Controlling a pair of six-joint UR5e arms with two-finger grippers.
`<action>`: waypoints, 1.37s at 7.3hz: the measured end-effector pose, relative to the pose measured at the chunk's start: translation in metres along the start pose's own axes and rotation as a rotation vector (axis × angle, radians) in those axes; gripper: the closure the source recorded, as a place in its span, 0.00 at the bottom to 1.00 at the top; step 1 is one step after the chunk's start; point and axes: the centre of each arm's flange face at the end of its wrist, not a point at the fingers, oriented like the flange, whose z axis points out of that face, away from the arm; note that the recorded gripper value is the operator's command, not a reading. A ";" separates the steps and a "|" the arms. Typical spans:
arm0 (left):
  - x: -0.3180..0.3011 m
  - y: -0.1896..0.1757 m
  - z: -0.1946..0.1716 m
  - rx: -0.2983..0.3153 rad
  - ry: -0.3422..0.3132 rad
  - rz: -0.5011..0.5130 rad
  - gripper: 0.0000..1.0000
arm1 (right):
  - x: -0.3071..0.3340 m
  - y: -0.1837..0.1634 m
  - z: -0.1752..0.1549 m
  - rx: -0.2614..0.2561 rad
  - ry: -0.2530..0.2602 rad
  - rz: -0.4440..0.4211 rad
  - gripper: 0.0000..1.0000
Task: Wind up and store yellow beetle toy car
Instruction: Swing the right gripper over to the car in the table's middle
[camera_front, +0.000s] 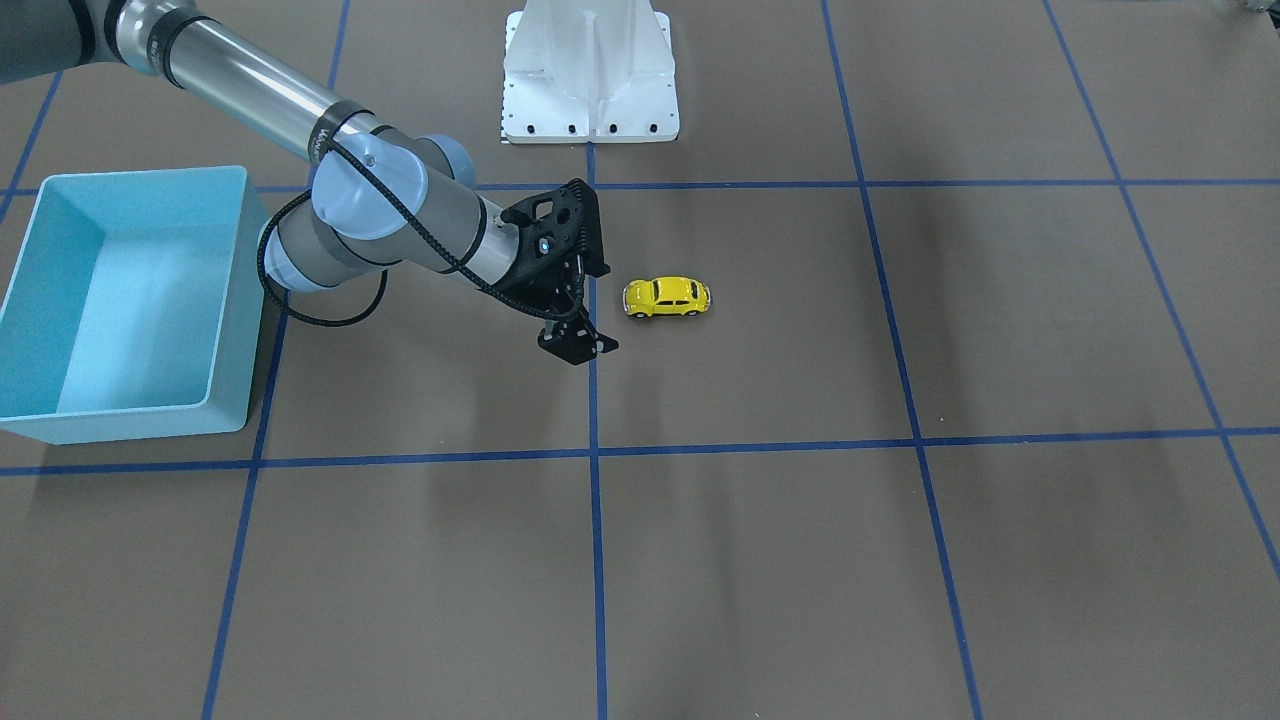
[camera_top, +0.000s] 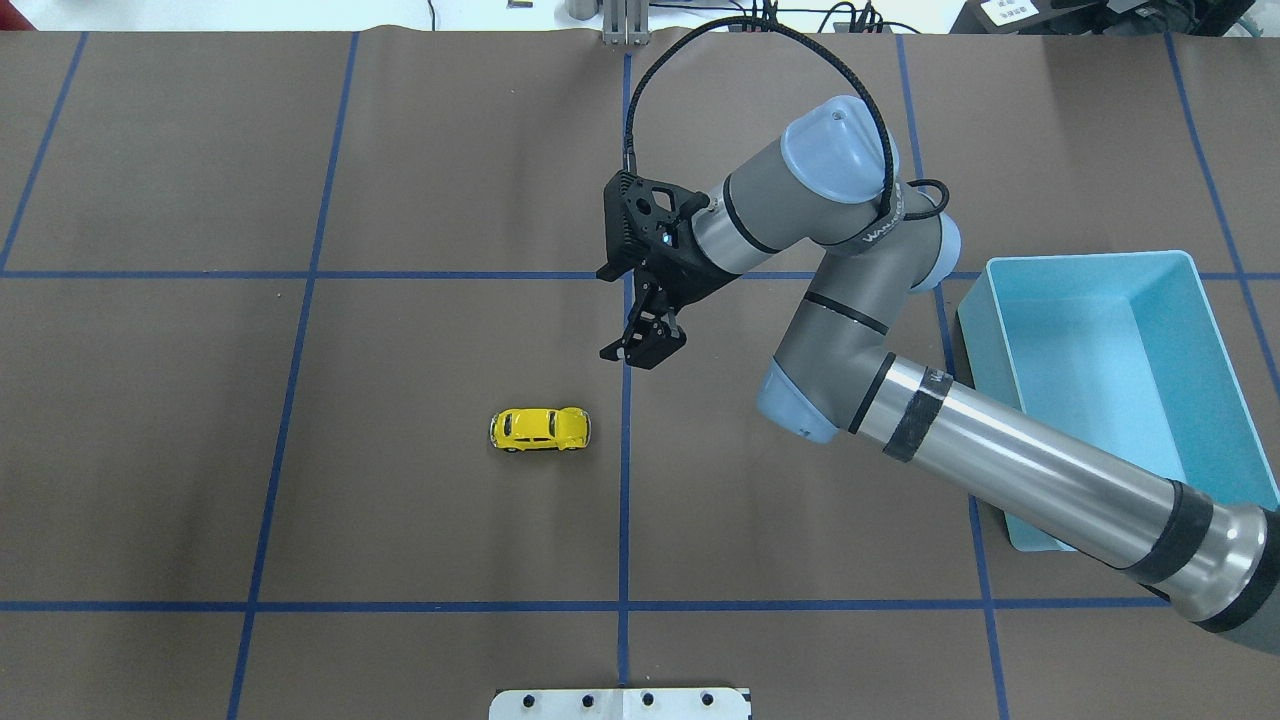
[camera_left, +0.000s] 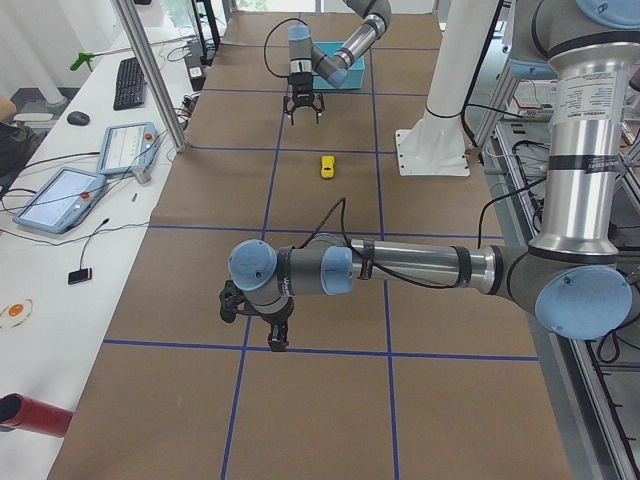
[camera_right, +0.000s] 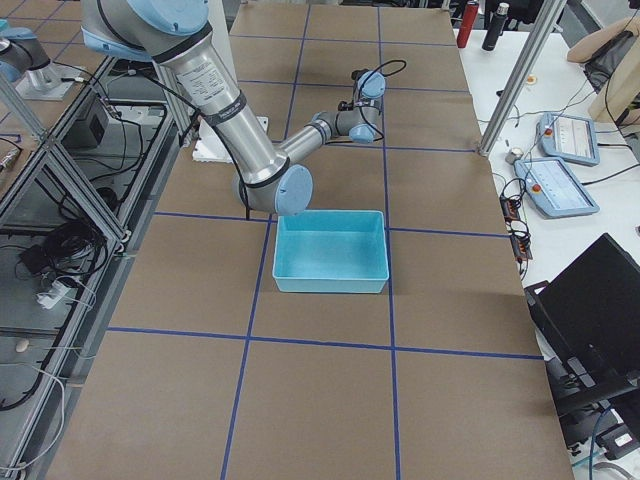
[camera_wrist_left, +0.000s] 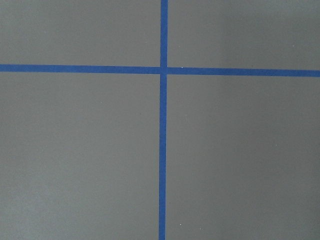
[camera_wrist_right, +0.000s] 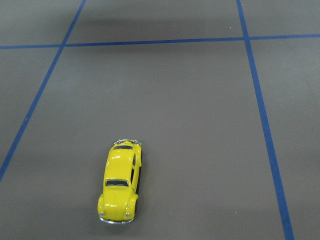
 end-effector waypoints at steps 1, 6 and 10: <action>-0.001 0.000 0.001 -0.001 0.000 -0.005 0.00 | -0.009 -0.006 0.016 0.003 0.032 0.012 0.01; -0.002 0.000 0.001 -0.002 0.000 -0.076 0.00 | -0.049 -0.003 0.081 -0.036 0.138 0.076 0.01; 0.000 -0.002 -0.001 0.001 0.001 -0.126 0.00 | -0.084 -0.007 0.109 -0.039 0.081 0.069 0.01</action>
